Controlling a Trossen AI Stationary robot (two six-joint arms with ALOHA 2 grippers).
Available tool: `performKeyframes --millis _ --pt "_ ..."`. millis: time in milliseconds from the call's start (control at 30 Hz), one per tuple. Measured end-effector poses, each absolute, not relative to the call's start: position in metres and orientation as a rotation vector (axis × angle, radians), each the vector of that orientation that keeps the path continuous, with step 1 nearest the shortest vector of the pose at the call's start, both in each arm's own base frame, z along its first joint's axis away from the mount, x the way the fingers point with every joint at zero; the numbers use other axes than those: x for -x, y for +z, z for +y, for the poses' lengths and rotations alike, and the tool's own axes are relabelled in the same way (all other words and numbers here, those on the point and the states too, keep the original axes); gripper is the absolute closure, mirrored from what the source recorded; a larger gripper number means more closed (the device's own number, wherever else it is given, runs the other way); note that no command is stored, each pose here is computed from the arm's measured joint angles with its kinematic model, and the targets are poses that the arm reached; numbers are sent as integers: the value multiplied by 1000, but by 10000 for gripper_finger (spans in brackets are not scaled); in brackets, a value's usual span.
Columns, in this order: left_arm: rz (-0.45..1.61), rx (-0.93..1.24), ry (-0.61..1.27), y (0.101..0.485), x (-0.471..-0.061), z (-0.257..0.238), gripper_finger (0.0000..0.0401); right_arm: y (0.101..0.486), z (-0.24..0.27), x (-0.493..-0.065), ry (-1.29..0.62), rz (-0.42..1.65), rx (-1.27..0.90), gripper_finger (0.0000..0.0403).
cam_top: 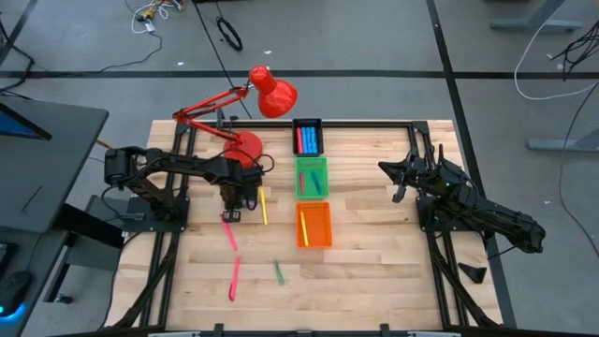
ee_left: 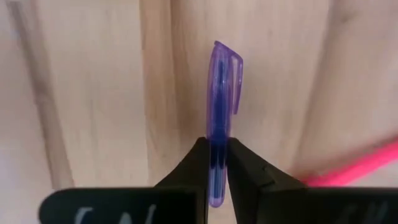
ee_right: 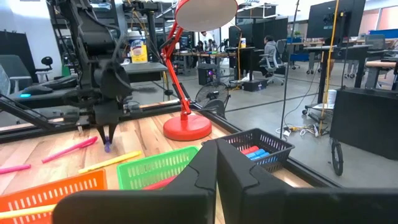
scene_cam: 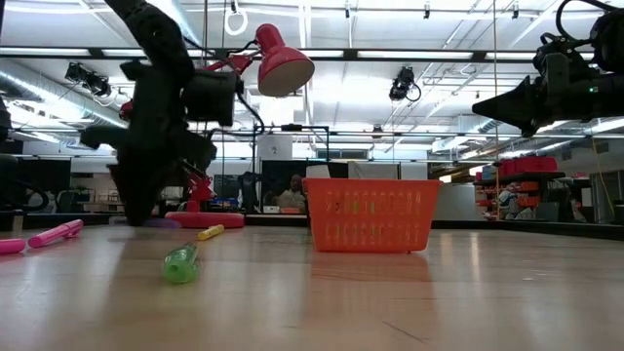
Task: Pick & Place Markers
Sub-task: Put the purple marker into the green bin
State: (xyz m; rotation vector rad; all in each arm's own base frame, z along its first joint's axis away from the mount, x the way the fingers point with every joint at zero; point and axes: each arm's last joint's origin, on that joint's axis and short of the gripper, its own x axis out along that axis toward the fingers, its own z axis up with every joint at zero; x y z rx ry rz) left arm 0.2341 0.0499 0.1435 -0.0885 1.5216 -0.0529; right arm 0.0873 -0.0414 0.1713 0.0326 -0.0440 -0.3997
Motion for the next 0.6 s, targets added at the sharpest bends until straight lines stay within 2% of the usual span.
performKeyframes --millis 600 --pt "1394 533 295 239 -269 21 367 171 -42 -88 -399 -41 -34 392"
